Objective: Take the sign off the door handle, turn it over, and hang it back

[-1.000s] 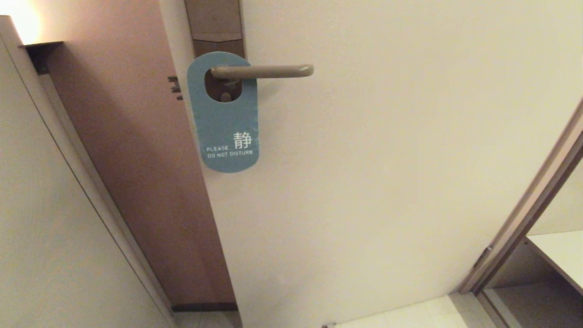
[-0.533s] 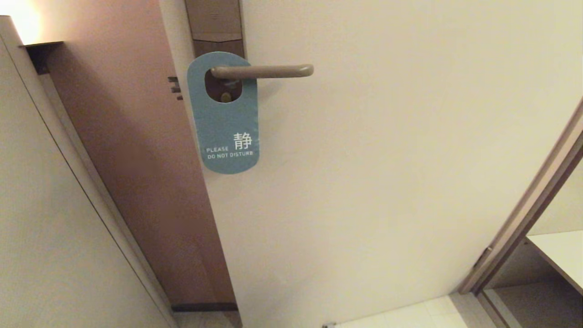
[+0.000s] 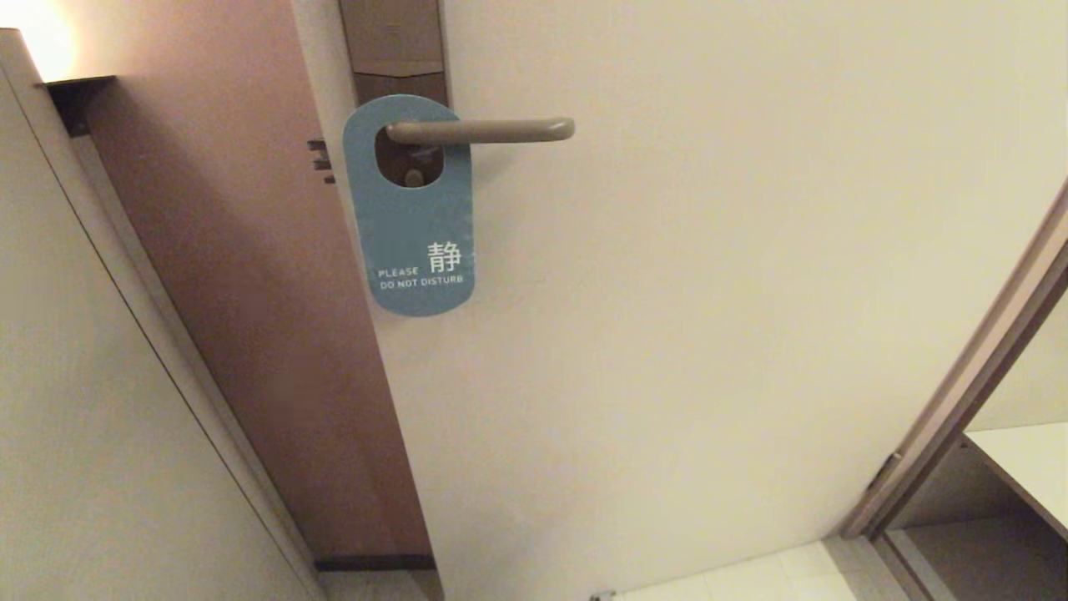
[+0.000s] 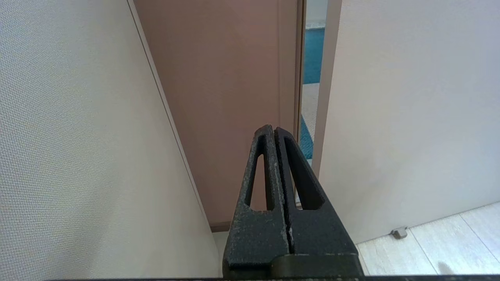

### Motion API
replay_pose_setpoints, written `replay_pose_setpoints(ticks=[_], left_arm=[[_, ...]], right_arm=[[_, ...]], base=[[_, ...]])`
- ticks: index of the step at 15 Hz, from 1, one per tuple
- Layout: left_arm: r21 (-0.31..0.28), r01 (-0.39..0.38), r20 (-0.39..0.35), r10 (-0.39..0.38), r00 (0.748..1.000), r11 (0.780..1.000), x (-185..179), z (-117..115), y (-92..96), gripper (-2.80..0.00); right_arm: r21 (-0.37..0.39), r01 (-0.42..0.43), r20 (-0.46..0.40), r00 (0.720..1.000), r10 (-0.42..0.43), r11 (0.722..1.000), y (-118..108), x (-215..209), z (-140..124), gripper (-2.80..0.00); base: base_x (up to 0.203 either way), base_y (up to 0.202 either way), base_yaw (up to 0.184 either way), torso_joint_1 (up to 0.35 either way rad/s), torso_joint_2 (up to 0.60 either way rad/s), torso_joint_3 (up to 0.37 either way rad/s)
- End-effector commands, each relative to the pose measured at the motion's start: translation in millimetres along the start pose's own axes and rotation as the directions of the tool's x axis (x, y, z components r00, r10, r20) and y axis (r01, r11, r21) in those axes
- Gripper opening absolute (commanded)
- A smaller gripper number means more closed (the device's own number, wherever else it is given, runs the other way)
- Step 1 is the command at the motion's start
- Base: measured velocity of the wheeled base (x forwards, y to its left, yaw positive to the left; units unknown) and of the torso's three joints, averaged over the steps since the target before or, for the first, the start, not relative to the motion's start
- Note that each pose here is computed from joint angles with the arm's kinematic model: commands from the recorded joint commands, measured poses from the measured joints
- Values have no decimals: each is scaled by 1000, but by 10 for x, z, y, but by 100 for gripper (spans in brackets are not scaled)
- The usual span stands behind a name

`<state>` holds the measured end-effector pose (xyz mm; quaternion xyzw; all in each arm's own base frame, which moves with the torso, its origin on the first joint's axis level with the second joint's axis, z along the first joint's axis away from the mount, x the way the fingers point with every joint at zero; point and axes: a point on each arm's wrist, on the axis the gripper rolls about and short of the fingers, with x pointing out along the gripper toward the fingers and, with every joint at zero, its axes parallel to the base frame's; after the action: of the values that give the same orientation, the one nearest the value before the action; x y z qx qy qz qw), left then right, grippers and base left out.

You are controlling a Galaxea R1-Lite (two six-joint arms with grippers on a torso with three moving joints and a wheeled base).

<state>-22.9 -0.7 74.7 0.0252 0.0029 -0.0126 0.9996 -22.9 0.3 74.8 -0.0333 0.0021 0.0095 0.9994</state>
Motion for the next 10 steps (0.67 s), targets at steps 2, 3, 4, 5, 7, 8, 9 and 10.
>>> replay_pose_setpoints(ticks=[2,3,4,5,7,8,9,10], left_arm=[[0,1,-1,-1,1000,1000,1,0,0,-280],[0,1,-1,-1,1000,1000,1,0,0,-280],[0,1,0,-1,1000,1000,1,1,0,-280],[0,1,-1,-1,1000,1000,1,0,0,-280],[0,1,-1,-1,1000,1000,1,0,0,-280],[0,0,-1,0,1000,1000,1,0,0,-280],[0,0,0,0,1000,1000,1,1,0,-280],[0,1,-1,-1,1000,1000,1,0,0,-280]], right_arm=[[1,0,-1,1000,0,1000,0,1,0,-280],[1,0,-1,1000,0,1000,0,1,0,-280],[6,4,-2,1000,-4,1000,-1,1,0,-280],[8,7,-2,1000,-7,1000,-2,1,0,-280],[18,8,0,1000,-8,1000,-2,1,2,-280],[21,8,0,1000,-8,1000,-2,1,2,-280],[21,8,0,1000,-8,1000,-2,1,2,-280],[21,8,0,1000,-8,1000,-2,1,2,-280]], base=[[0,0,0,0,0,0],[0,0,0,0,0,0],[0,0,0,0,0,0],[0,0,0,0,0,0],[0,0,0,0,0,0],[0,0,0,0,0,0],[0,0,0,0,0,0],[0,0,0,0,0,0]])
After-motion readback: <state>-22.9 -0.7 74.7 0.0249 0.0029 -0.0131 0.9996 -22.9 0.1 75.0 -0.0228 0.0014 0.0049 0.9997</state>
